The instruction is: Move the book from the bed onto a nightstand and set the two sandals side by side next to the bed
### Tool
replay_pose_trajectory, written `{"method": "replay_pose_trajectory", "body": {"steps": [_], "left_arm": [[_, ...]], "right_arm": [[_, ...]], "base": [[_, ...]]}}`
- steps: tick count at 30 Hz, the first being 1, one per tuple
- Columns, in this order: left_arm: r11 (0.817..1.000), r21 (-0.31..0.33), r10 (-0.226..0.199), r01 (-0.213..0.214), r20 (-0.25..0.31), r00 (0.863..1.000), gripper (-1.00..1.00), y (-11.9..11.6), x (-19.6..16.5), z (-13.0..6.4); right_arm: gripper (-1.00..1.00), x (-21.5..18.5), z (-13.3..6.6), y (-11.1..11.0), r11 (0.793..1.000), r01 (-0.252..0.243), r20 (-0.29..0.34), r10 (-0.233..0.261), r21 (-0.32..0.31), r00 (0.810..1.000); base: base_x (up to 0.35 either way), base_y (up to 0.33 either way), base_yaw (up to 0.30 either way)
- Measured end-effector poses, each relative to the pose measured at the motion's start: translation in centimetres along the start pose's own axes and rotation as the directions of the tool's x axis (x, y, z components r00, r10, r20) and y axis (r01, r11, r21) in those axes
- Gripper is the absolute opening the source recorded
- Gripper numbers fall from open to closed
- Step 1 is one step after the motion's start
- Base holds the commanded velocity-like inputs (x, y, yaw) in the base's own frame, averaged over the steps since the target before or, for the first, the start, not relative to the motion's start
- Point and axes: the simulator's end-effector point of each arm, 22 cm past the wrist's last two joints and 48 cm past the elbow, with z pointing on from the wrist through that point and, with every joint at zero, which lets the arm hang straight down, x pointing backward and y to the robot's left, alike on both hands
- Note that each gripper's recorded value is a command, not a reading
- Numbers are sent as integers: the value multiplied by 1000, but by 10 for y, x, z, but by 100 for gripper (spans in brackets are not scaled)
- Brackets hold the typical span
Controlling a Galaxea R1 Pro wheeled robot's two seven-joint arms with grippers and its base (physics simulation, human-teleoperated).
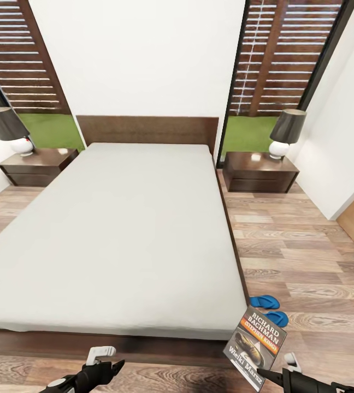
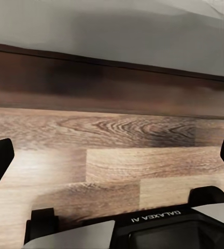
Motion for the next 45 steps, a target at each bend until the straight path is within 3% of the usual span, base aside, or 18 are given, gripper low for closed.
{"method": "replay_pose_trajectory", "body": {"steps": [18, 27, 45], "left_arm": [[1000, 0, 1, -1, 3, 1000, 100, -6, -6, -18], [1000, 1, 6, -6, 17, 1000, 100, -8, -12, -20], [1000, 10, 13, -14, 44, 999, 100, -16, -25, -23]], "right_arm": [[-100, 1, -9, 17, 1000, 5, 1, -5, -2, 1000], [-100, -8, -10, 21, 992, 127, 33, -126, -3, 991], [-100, -16, -12, 29, 987, 162, 49, -161, -6, 986]], "base": [[0, 0, 0], [0, 0, 0], [0, 0, 0]]}}
